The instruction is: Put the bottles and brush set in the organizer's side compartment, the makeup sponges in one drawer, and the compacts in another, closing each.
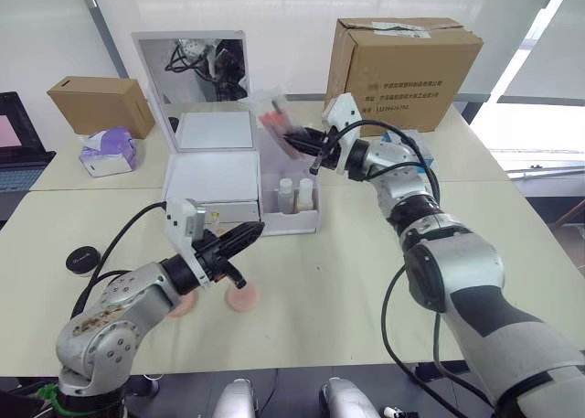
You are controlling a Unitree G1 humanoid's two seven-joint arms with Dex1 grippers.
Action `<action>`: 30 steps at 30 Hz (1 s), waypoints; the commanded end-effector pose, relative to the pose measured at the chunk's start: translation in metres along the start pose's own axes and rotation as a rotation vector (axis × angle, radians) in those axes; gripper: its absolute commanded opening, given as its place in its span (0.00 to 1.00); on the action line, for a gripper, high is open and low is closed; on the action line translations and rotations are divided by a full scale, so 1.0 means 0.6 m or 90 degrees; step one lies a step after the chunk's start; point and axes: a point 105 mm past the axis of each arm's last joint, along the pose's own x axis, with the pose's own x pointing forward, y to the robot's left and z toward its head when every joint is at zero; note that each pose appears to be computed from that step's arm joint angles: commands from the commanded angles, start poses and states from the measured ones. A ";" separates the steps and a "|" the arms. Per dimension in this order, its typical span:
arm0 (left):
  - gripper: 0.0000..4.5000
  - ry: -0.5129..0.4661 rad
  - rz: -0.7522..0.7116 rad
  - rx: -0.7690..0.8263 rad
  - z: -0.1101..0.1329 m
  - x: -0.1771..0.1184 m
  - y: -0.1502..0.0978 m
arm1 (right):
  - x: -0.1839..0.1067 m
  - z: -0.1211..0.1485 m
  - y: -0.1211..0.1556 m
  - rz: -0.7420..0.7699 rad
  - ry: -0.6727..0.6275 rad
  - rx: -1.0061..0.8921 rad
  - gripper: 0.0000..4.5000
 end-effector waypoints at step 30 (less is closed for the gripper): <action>0.00 -0.021 -0.039 0.029 -0.006 -0.006 -0.009 | -0.029 0.139 -0.030 0.060 -0.266 0.041 0.99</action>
